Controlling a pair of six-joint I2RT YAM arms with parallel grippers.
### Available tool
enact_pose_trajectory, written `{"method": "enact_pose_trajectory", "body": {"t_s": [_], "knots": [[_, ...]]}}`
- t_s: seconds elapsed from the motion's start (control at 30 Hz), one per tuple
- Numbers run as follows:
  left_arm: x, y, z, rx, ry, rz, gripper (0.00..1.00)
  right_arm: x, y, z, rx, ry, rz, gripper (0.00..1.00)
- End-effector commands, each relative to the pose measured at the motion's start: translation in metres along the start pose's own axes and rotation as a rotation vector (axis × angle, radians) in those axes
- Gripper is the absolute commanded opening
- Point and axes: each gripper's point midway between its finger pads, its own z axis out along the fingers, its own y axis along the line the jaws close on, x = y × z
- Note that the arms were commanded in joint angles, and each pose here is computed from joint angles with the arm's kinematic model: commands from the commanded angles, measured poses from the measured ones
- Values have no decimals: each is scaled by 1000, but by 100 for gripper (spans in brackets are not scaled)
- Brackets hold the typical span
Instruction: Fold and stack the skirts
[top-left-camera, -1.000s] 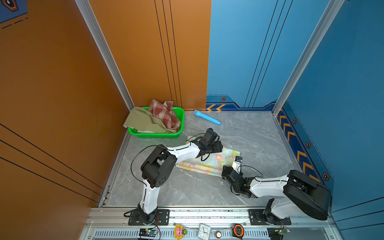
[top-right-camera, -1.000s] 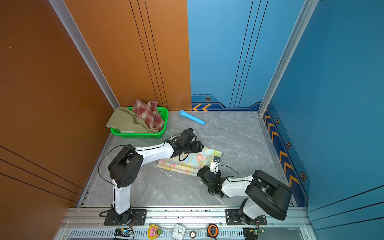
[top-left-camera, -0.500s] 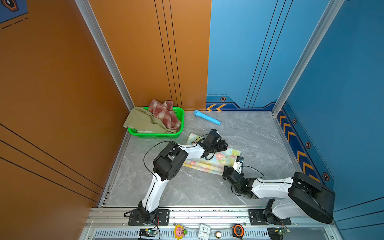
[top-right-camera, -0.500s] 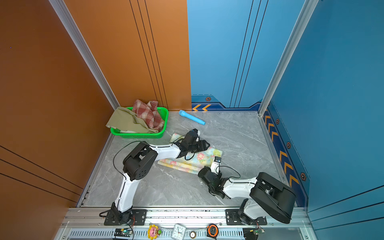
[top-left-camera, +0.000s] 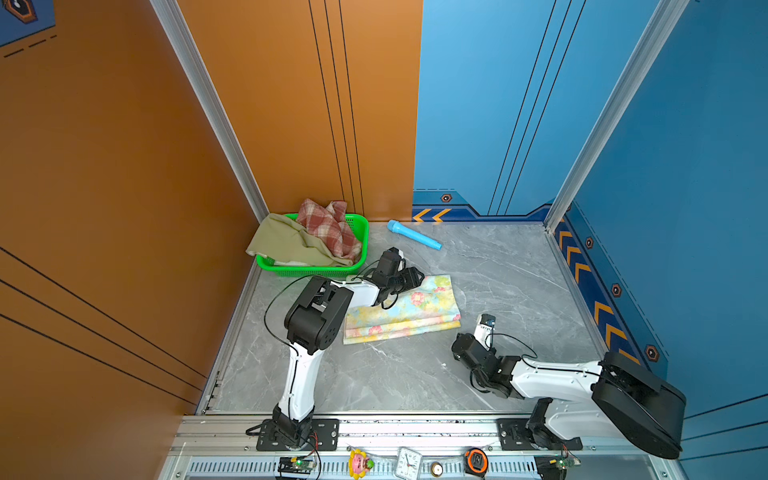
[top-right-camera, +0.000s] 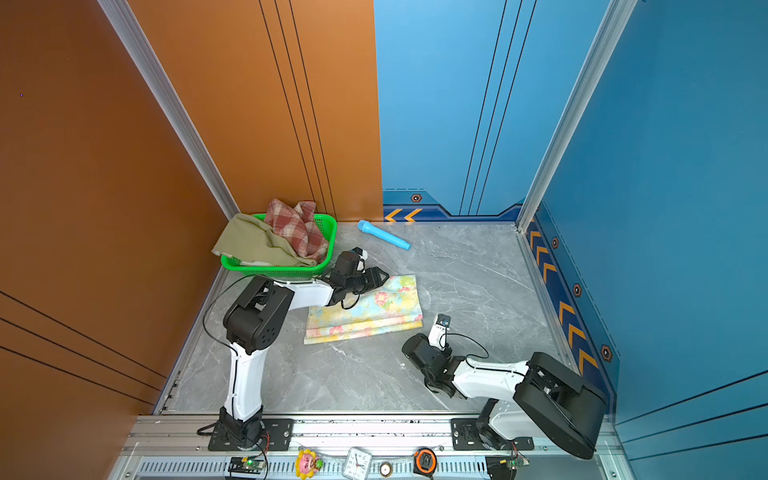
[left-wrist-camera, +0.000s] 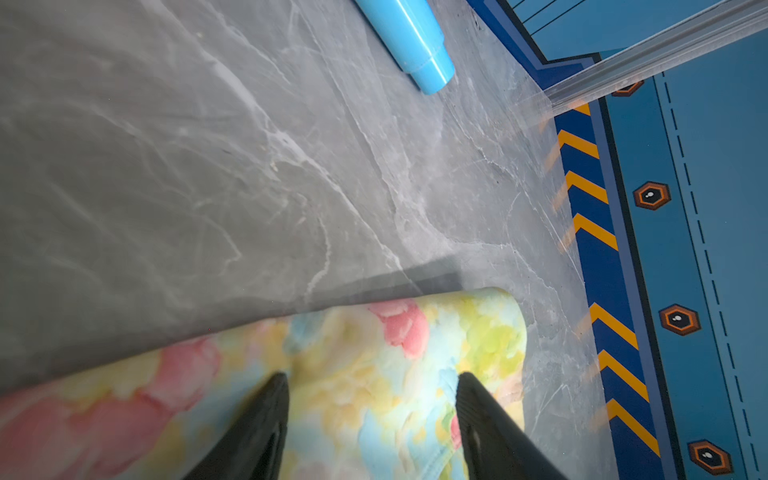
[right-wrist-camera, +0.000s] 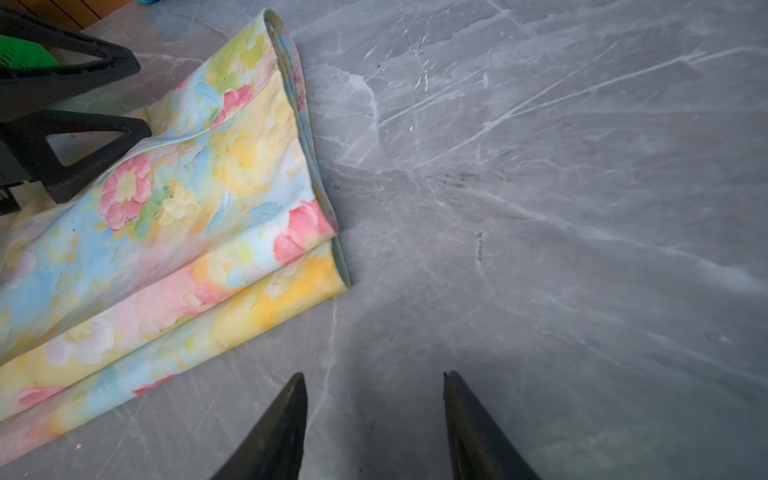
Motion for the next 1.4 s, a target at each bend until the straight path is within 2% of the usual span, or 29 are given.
{"method": "enact_pose_trajectory", "body": {"t_s": [0.0, 0.13, 0.37, 0.57, 0.77, 0.87, 1.03, 1.17, 1.37], "knots": [[38, 11, 0, -42, 109, 10, 65, -8, -7, -4, 23, 11, -11, 54], [56, 3, 3, -44, 132, 31, 65, -40, -1, -14, -3, 20, -3, 55], [87, -4, 5, -70, 159, 42, 65, -84, 14, -16, -70, 144, 5, 56], [94, -7, -2, -91, 140, 25, 65, -84, 59, 1, -163, 264, 20, 56], [91, -8, -3, -80, 144, -7, 64, -54, 78, 31, -177, 392, 99, 51], [87, -6, -5, -81, 139, -16, 64, -33, 68, 40, -150, 429, 131, 43], [80, -5, -7, -71, 136, -15, 64, -13, 42, 38, -89, 459, 106, 43], [67, -21, -10, -46, 134, 28, 71, -29, 36, 31, -99, 433, 69, 47], [29, -73, -36, -19, 130, 155, 79, -76, 29, 15, -114, 382, 42, 53]]}}
